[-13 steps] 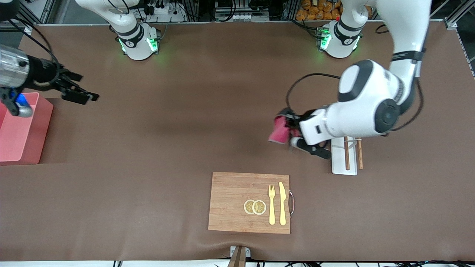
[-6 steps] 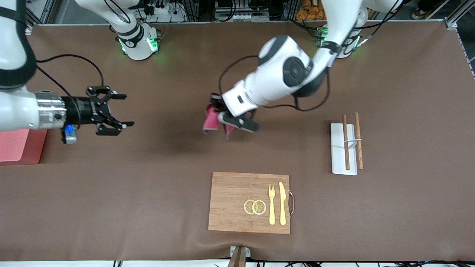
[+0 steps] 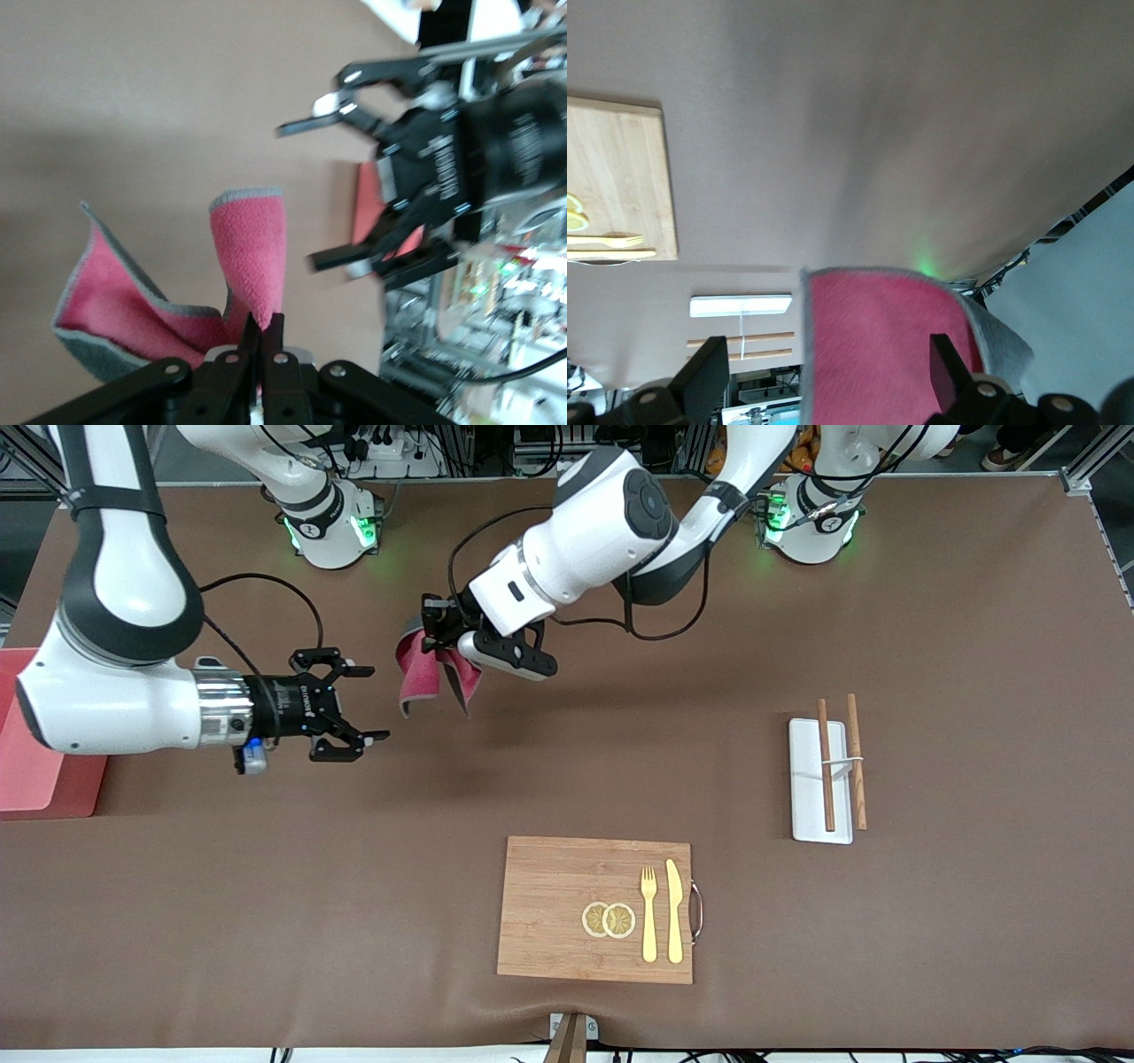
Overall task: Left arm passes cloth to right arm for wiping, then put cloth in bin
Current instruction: 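Carry the cloth toward the right gripper while the right gripper approaches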
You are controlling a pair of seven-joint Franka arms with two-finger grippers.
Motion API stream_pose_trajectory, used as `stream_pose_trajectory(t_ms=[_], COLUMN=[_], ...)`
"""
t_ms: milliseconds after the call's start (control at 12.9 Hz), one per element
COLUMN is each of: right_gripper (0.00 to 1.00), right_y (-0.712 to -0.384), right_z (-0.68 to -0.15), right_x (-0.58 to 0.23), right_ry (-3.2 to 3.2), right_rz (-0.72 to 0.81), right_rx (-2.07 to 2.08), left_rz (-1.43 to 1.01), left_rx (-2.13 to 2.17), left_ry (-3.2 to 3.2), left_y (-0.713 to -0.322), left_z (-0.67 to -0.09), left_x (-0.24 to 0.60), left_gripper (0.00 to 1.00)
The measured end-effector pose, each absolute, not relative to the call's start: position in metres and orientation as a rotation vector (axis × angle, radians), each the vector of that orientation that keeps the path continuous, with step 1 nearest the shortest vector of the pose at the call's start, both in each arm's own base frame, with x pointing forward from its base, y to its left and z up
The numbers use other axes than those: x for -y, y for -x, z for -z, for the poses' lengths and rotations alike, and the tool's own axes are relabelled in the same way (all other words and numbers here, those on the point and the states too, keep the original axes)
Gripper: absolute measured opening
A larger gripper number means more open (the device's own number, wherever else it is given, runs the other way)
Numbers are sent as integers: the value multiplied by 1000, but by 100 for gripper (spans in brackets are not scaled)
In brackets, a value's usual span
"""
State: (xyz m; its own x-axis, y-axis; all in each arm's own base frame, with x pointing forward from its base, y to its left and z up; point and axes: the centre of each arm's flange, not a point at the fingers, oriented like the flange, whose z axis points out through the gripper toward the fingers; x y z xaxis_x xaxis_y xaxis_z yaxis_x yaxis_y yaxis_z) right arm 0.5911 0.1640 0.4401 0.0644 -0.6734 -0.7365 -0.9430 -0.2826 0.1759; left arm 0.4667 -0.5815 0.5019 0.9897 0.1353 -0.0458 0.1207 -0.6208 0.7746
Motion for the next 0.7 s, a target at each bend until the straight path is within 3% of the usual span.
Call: stream_pose_trajectory(t_ms=[466,698], right_gripper=[100,64], right_y=[-559,-556], right_z=[-461,-475], right_x=[-202,-201], right_ry=[2075,2044], right_rz=[-1212,-1225], right_rx=[-1500,-1473], left_rz=[-28,-31], left_rx=[-297,-299], left_ry=[-2189,-2188], left_y=[-470,-471], left_z=[-526,-527], left_x=[576,575], left_gripper=[3,3])
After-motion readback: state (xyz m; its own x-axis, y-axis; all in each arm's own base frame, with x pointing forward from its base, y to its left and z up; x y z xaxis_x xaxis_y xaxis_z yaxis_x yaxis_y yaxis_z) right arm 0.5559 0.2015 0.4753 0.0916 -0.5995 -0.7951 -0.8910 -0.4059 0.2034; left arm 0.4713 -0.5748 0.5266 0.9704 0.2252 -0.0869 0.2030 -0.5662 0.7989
